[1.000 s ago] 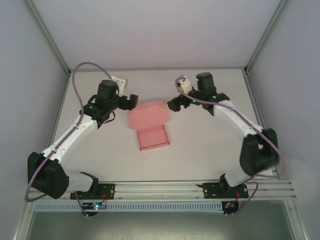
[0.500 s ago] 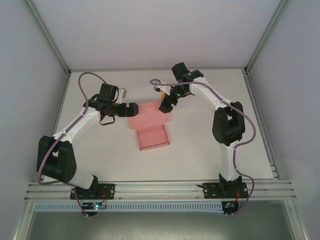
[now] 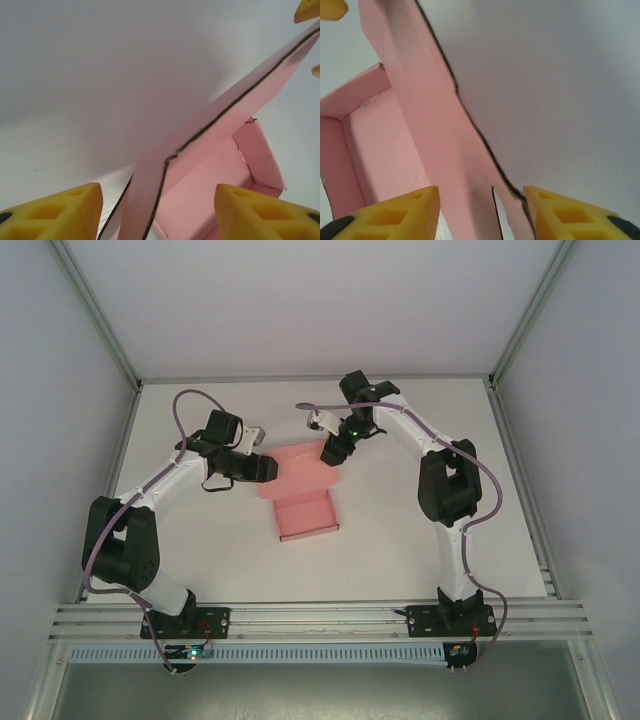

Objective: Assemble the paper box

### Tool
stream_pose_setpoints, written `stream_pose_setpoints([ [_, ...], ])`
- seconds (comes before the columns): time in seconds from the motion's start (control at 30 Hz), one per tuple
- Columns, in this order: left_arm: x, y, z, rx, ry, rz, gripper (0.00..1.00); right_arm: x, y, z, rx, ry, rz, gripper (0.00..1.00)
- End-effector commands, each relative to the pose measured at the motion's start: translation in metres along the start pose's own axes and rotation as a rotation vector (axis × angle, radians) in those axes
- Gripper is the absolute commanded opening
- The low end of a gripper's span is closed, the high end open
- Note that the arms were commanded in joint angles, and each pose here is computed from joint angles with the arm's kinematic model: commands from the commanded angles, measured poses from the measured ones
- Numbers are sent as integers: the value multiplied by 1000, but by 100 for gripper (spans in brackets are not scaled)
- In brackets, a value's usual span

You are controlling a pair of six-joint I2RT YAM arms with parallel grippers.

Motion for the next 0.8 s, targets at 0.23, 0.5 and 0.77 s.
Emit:
stream_pose_setpoints([
  [0.23, -1, 2, 4, 47, 10, 54, 14, 6, -9, 7, -13, 27, 10, 4],
  [0.5, 31, -6, -3, 200, -30, -78, 5, 18, -40, -24, -331, 311, -106, 0],
  [0.77, 73, 8, -16, 280, -159, -278, 2, 22, -75, -45, -705, 666, -490, 0],
])
Point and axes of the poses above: each hand's point on the last joint's axis, 136 mm out from that joint toward the fingers, its own y axis out along the fingers, its own z axis along the line the jaws close on, x = y × z, the point moved 1 cm from there along -y, back along the fingers, and after that the axes turned 3 degrees about -y, right-handed, at the moved point
